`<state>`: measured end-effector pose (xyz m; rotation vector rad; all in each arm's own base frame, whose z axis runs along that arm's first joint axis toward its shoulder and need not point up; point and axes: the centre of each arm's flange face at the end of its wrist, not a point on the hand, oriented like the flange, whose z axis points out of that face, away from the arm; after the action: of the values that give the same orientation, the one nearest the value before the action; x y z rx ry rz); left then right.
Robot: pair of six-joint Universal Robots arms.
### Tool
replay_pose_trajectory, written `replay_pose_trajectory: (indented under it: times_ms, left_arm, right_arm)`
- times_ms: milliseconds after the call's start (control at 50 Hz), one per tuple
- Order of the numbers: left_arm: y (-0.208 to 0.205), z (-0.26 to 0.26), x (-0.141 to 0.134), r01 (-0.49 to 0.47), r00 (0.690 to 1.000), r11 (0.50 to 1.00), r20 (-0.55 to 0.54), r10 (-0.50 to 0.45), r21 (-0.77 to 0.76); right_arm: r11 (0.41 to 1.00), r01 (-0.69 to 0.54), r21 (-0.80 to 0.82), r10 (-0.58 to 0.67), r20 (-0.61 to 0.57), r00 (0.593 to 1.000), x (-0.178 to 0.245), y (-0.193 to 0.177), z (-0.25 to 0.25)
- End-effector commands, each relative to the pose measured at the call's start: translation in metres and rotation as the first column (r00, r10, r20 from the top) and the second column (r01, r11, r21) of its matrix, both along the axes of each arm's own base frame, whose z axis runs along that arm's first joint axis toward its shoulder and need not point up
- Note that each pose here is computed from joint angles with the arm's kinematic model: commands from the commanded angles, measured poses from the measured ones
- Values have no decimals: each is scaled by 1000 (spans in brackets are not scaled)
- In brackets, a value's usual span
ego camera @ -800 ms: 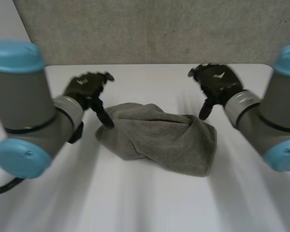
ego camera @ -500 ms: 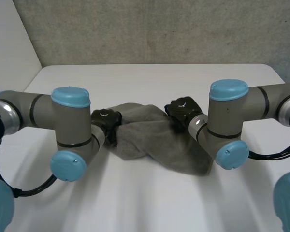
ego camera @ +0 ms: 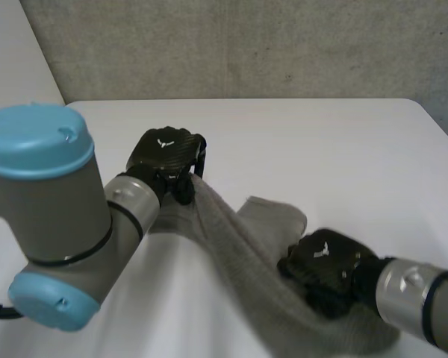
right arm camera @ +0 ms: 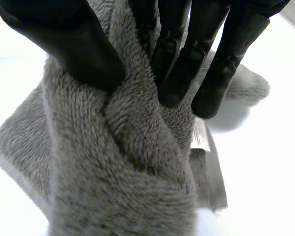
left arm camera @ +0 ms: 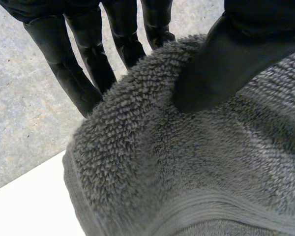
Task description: Fold the towel.
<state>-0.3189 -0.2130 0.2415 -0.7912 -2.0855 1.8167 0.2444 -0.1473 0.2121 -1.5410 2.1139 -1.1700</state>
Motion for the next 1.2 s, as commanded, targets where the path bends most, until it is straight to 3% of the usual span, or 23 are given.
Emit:
replay_pose_trajectory:
  times_ms: [20,140,260,480,660,700,720,740,760,800,820,860,880,900,940,980,1020,1040,1080,1120,1140,1180,1200]
  left_arm:
    - [5,-16,7,-10,1000,1000,21,9,19]
    - [-3,-30,16,-43,998,998,48,40,54]
    - [-6,-42,21,-59,996,995,78,53,80]
    - [-14,-48,31,-74,985,996,159,65,51]
    - [-27,-34,27,-82,988,997,132,83,-11]
    - [-43,-11,24,-91,989,991,111,101,-95]
    - [-43,-11,24,-91,989,991,111,101,-95]
    - [-52,7,24,-101,989,983,88,116,-154]
    - [-52,8,24,-102,989,983,88,116,-154]
    - [-69,51,21,-133,990,951,9,140,-278]
    - [-69,52,21,-133,990,951,8,141,-279]
    - [-76,105,19,-171,985,895,-106,140,-411]
    - [-76,105,19,-172,984,895,-106,140,-412]
    - [-76,128,19,-188,979,865,-153,131,-466]
    - [-74,147,20,-205,974,835,-194,120,-511]
    - [-71,159,21,-217,969,813,-222,111,-540]
    - [-65,163,23,-222,966,804,-235,105,-552]
    - [-65,163,23,-222,966,804,-235,105,-552]
    - [-59,135,22,-184,978,847,-180,106,-499]
    - [-55,112,23,-161,984,876,-137,110,-454]
    - [-55,112,24,-161,985,877,-136,110,-453]
    - [-41,64,29,-125,992,927,-51,114,-355]
    - [-41,64,29,-125,992,927,-51,114,-354]
  right_arm:
    - [1000,-19,-2,19,90,996,4,-7,22]
    - [992,82,-91,-62,209,976,12,-49,41]
    - [992,125,-14,-120,174,977,30,-94,0]
    - [996,94,-10,-94,58,994,81,-109,-60]
    - [989,91,-114,-77,125,989,101,-124,-37]
    - [959,142,-243,-82,241,967,107,-141,10]
    - [959,142,-244,-82,241,967,107,-141,10]
    - [917,201,-344,-77,343,936,107,-150,51]
    - [917,202,-345,-77,344,936,107,-150,52]
    - [811,310,-496,16,548,837,104,-148,128]
    - [810,310,-497,16,548,836,104,-148,129]
    - [706,389,-593,153,663,733,97,-140,177]
    - [705,389,-593,154,663,732,97,-140,177]
    - [661,417,-624,203,683,701,91,-138,189]
    - [624,438,-648,226,686,692,82,-140,194]
    - [616,432,-659,230,675,701,74,-140,191]
    - [662,378,-648,201,639,743,60,-139,169]
    - [662,378,-648,201,639,743,60,-139,169]
    - [699,334,-632,186,612,769,56,-138,151]
    - [775,232,-588,156,534,831,48,-134,104]
    - [775,232,-588,156,533,832,48,-134,104]
    - [820,140,-556,135,425,895,35,-127,60]
    - [820,139,-556,135,424,895,35,-127,59]
